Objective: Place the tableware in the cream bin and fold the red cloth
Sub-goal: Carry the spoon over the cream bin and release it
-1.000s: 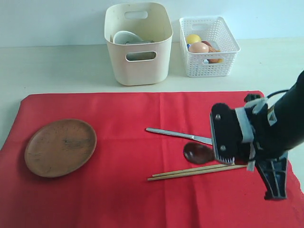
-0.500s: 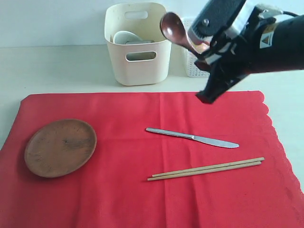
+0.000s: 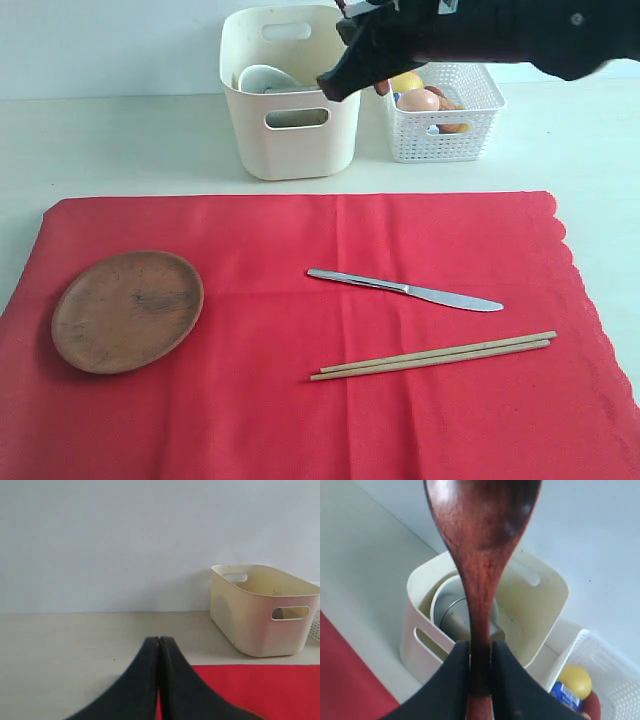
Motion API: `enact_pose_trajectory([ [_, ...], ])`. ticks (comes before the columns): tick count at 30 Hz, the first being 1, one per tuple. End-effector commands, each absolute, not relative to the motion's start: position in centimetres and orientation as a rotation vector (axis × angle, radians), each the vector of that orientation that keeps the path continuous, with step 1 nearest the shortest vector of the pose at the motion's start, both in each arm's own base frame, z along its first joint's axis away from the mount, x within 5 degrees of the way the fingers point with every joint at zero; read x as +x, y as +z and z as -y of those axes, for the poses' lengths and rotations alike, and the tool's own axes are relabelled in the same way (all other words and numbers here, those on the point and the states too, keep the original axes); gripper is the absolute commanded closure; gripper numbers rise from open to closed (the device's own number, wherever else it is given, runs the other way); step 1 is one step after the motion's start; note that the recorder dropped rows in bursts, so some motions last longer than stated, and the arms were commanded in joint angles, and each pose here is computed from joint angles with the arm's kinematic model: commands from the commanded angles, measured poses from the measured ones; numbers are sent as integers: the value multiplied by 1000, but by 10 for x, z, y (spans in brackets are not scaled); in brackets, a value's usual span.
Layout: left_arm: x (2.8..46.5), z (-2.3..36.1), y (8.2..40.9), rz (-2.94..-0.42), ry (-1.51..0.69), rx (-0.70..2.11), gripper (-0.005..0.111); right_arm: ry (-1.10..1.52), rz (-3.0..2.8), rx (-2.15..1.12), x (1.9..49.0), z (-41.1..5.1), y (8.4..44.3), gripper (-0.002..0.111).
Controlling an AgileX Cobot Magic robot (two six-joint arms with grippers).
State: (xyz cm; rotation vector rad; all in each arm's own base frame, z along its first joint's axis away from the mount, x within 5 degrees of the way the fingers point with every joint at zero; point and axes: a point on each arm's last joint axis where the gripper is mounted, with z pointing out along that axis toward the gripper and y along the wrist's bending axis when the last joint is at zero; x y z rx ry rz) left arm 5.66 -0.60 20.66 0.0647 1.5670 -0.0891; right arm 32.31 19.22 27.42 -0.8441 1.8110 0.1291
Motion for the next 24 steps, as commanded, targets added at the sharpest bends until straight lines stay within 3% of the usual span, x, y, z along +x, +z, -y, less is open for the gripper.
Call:
enact_pose_trajectory([
  [1,56,6,205,-1568,-97,66,105,137,-1760,-812,349,-207,270,108],
  [9,56,6,205,-1568,-97,66,105,145,-1746,-784,390,-229,248,108],
  [15,56,6,205,-1568,-97,66,105,244,-1782,-527,425,-234,236,106],
  [22,56,6,205,-1568,-97,66,105,261,-1811,-462,438,-235,219,62],
  [24,56,6,205,-1568,-97,66,105,261,-1811,-462,438,-235,219,55],
])
